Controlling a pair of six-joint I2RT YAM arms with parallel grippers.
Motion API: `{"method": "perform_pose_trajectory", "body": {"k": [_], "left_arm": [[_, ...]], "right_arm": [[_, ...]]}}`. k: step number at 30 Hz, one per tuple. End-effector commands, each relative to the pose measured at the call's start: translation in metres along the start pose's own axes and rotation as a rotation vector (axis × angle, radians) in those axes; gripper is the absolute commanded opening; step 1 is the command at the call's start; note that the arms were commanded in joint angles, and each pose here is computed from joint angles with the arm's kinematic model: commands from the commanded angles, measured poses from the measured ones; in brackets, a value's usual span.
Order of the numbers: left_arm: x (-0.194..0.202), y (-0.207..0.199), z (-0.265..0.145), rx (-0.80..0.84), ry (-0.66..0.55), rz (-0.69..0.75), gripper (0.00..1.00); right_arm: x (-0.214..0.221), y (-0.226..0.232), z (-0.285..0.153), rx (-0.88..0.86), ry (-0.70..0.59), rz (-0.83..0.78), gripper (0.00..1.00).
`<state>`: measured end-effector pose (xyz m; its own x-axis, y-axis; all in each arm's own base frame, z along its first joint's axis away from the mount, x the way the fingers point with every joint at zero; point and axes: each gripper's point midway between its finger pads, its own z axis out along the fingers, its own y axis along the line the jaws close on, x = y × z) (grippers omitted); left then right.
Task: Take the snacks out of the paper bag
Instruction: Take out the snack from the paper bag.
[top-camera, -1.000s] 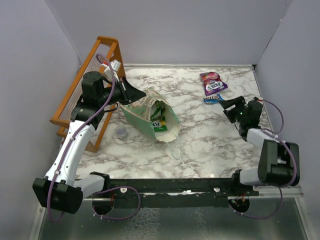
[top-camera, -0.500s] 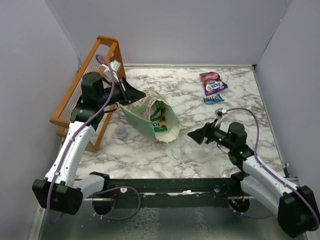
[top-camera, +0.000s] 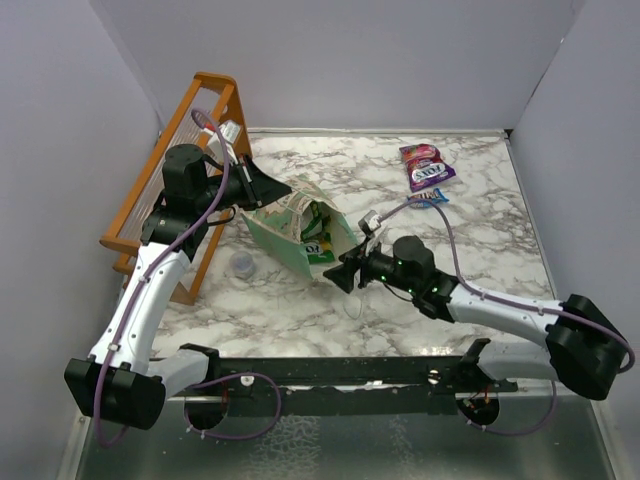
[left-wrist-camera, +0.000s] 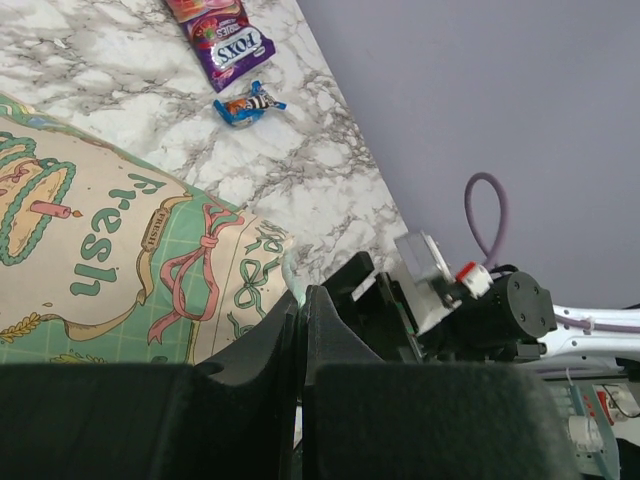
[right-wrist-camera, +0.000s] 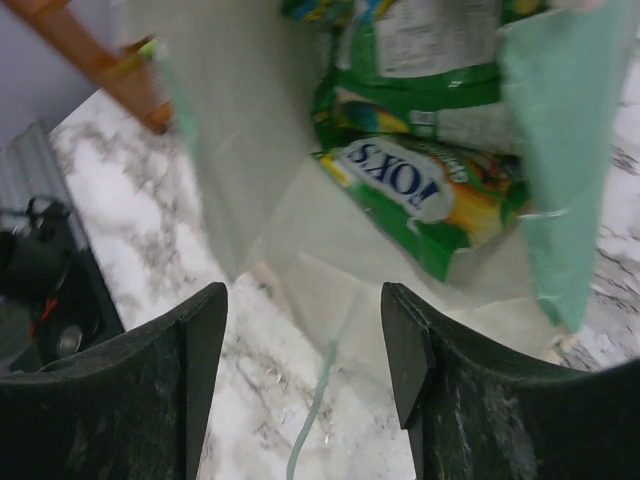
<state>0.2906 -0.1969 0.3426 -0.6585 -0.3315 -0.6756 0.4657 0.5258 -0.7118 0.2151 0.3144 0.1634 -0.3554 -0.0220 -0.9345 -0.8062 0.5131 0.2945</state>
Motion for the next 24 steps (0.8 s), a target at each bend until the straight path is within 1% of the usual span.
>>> {"method": "perform_pose_trajectory", "body": {"k": [1, 2, 4, 5, 10, 12, 15, 19, 22, 24], "left_arm": [[-0.006, -0.002, -0.005, -0.008, -0.038, 0.011, 0.00], [-0.005, -0.001, -0.005, -0.008, -0.037, 0.009, 0.00], [-0.005, -0.002, -0.004, -0.004, -0.035, 0.006, 0.00], [-0.005, -0.002, -0.004, -0.002, -0.033, 0.003, 0.00], [-0.005, -0.003, -0.005, 0.001, -0.035, 0.005, 0.00], [-0.003, -0.001, -0.005, -0.001, -0.034, 0.003, 0.00], [-0.002, -0.002, -0.005, 0.001, -0.035, -0.002, 0.00], [-0.001, -0.001, -0.004, 0.005, -0.038, -0.010, 0.00], [-0.001, -0.002, -0.004, 0.015, -0.039, -0.020, 0.00], [-0.001, -0.003, -0.004, 0.019, -0.038, -0.020, 0.00]], "right_arm": [[-0.005, -0.044, 0.018, 0.291, -0.034, 0.236, 0.61], [-0.004, -0.039, 0.023, 0.260, -0.038, 0.260, 0.61], [-0.009, -0.025, 0.032, 0.185, -0.058, 0.248, 0.61], [-0.014, -0.019, 0.035, 0.167, -0.080, 0.220, 0.61], [-0.047, -0.013, 0.038, 0.141, -0.244, -0.018, 0.65], [-0.057, -0.025, 0.041, 0.210, -0.289, -0.046, 0.66], [-0.059, -0.049, 0.048, 0.348, -0.301, 0.028, 0.66], [-0.047, -0.061, 0.072, 0.429, -0.298, 0.196, 0.65], [-0.045, -0.063, 0.085, 0.477, -0.334, 0.321, 0.66], [-0.046, -0.062, 0.093, 0.491, -0.377, 0.364, 0.68]]}}
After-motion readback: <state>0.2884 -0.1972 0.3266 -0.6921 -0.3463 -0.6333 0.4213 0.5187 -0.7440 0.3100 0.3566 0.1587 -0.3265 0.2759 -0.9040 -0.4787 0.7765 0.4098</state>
